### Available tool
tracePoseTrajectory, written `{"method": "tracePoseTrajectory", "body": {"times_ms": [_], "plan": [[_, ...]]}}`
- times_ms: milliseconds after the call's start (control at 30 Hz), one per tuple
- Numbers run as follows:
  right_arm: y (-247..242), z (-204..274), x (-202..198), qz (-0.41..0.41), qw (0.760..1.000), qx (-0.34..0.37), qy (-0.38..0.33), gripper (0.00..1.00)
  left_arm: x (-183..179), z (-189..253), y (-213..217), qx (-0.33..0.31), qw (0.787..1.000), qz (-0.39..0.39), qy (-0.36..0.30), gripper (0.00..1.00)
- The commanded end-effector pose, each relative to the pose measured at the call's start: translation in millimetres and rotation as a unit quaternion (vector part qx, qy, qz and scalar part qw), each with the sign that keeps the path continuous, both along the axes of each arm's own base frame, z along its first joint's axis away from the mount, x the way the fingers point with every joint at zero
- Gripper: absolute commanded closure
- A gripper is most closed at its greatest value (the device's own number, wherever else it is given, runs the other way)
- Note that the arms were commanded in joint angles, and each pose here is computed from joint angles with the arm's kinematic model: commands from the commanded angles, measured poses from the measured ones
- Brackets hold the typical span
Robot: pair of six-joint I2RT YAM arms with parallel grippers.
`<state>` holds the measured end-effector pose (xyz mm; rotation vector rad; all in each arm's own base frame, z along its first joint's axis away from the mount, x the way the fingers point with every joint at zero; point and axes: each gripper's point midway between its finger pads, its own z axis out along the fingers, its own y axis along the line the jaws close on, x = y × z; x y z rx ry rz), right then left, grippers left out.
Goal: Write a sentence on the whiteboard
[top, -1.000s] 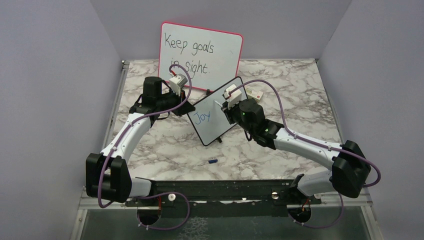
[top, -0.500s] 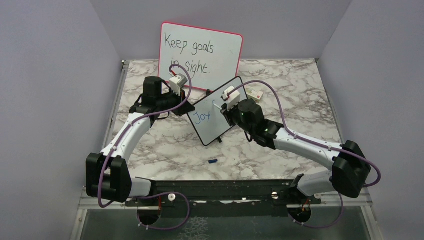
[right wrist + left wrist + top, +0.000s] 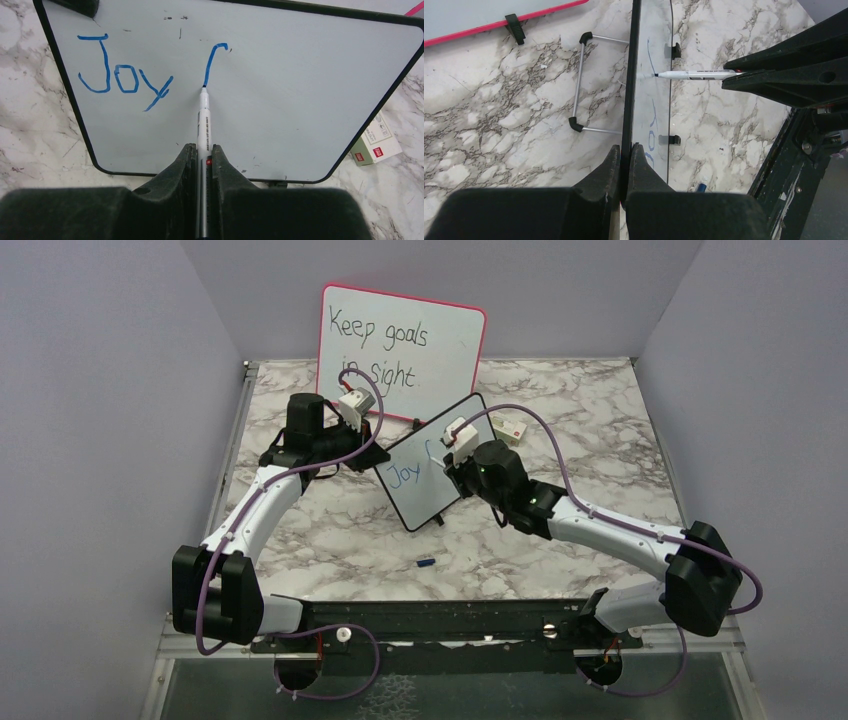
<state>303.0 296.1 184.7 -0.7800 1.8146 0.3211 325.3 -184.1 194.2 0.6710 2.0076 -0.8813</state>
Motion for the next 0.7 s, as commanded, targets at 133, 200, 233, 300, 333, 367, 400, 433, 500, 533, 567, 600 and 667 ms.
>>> {"method": "tracePoseTrajectory", "body": {"times_ms": [133, 200, 233, 300, 333, 367, 400, 433, 500, 533, 567, 600, 667], "plan": [[-2.2, -14.8, -16.2, 0.029, 0.999, -0.024, 0.04, 1.0, -2.6, -37.6, 13.0, 0.056, 0.997, 0.023, 0.042, 1.0], [-1.1, -15.9, -18.6, 0.035, 0.998, -0.023, 0.044, 0.99, -2.6, -37.7, 13.1, 0.056, 0.997, 0.023, 0.042, 1.0], [-0.2, -15.6, -20.0, 0.04, 0.998, -0.022, 0.045, 1.0, -2.3, -37.7, 13.4, 0.056, 0.997, 0.024, 0.042, 1.0], [2.8, -12.1, -22.0, 0.048, 0.998, -0.014, 0.045, 1.0, -2.6, -37.8, 13.0, 0.056, 0.997, 0.023, 0.042, 1.0], [3.8, -10.4, -22.9, 0.05, 0.998, -0.01, 0.045, 1.0, -2.7, -38.1, 13.1, 0.056, 0.997, 0.023, 0.042, 1.0], [4.9, -7.7, -23.5, 0.053, 0.998, -0.005, 0.044, 1.0, -2.3, -37.7, 13.3, 0.056, 0.997, 0.024, 0.042, 1.0], [6.2, -4.1, -24.0, 0.054, 0.998, 0.003, 0.042, 0.99, -2.4, -37.7, 13.3, 0.056, 0.997, 0.024, 0.042, 1.0], [7.6, -0.9, -24.7, 0.055, 0.998, 0.011, 0.042, 1.0, -2.2, -37.7, 13.4, 0.056, 0.997, 0.024, 0.042, 1.0], [7.0, 5.8, -23.2, 0.049, 0.998, 0.02, 0.035, 1.0, -2.6, -38.6, 13.3, 0.057, 0.997, 0.024, 0.043, 1.0], [5.4, 8.9, -21.0, 0.042, 0.998, 0.023, 0.029, 1.0, -2.5, -38.6, 13.6, 0.057, 0.997, 0.024, 0.043, 1.0], [3.2, 10.7, -19.6, 0.035, 0.999, 0.024, 0.025, 1.0, -2.6, -38.5, 13.6, 0.057, 0.997, 0.025, 0.043, 1.0], [2.7, 14.7, -17.7, 0.03, 0.999, 0.03, 0.017, 1.0, -2.6, -38.7, 13.5, 0.056, 0.997, 0.024, 0.044, 1.0], [2.8, 21.8, -14.2, 0.023, 0.999, 0.041, 0.005, 0.99, -2.7, -38.4, 13.4, 0.056, 0.997, 0.024, 0.043, 1.0]]}}
